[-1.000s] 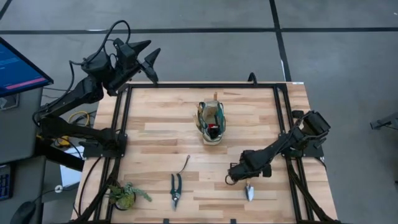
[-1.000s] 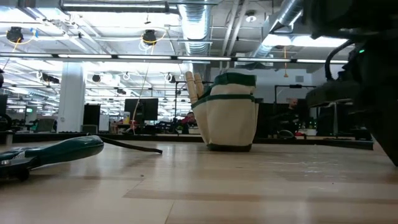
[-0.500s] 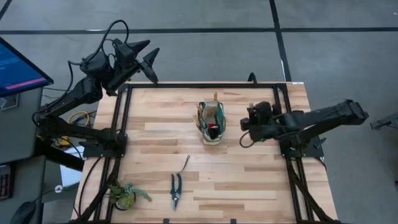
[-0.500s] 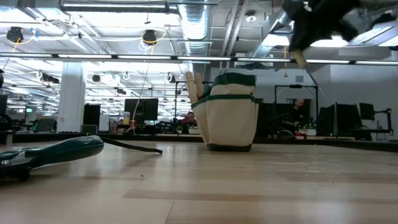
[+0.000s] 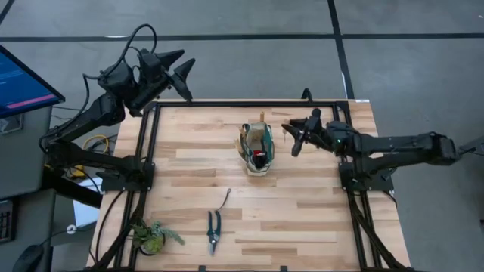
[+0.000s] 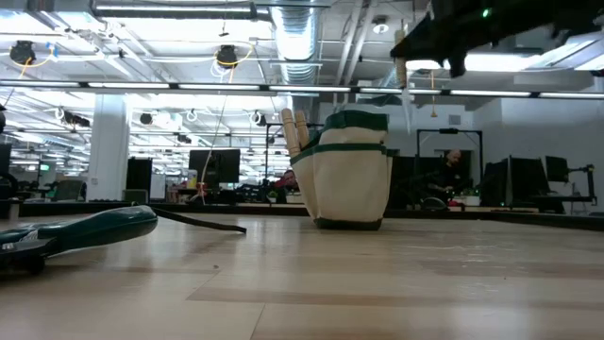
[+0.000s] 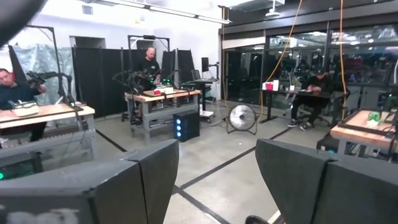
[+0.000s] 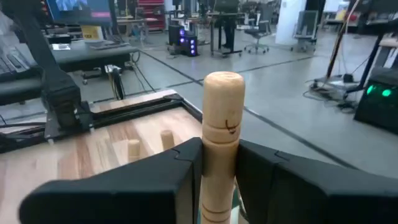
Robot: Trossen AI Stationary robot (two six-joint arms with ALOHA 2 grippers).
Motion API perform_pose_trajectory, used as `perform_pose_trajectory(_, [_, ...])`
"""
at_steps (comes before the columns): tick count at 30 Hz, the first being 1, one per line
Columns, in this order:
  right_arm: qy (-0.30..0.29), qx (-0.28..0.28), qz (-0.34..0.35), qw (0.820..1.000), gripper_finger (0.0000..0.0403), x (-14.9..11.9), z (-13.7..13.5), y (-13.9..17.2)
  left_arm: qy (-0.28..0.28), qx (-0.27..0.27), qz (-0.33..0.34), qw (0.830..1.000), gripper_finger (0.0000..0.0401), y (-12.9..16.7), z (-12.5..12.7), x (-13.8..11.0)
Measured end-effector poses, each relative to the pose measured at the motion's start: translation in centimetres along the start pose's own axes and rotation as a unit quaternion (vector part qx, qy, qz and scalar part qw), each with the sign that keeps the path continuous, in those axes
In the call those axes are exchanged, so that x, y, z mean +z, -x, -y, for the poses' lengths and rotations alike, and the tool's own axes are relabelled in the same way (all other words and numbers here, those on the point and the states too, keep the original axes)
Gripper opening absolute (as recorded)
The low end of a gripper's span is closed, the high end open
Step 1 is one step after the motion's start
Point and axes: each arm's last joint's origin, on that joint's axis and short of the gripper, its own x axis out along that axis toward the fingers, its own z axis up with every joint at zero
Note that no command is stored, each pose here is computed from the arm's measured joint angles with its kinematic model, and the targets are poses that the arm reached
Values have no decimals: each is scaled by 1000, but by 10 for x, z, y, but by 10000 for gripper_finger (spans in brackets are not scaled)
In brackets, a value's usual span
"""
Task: Pick & Place Garden tools in Gardening bag
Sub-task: Put the brown trowel into the white gardening bag
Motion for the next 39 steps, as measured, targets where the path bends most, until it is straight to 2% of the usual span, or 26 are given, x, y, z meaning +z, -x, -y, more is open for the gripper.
perform_pose_trajectory(4, [-3,27,23,999,60,-7,2,-10,15,-3,0,1000,204,0,0,0])
perform_pose_trajectory(9, [10,67,17,998,60,-17,-9,-23,28,-2,0,1000,204,0,0,0])
perform_pose_trajectory(15, [21,89,17,996,60,-23,-20,-27,28,-2,1,1000,204,0,0,0])
perform_pose_trajectory(21, [5,90,42,995,60,-33,-20,-24,32,-2,1,999,204,0,0,0])
perform_pose_trajectory(26, [-15,61,70,996,60,-51,-12,-18,33,-2,3,999,204,0,0,1])
perform_pose_trajectory(39, [-12,63,62,996,60,-64,-15,-28,31,-2,8,999,204,0,0,2])
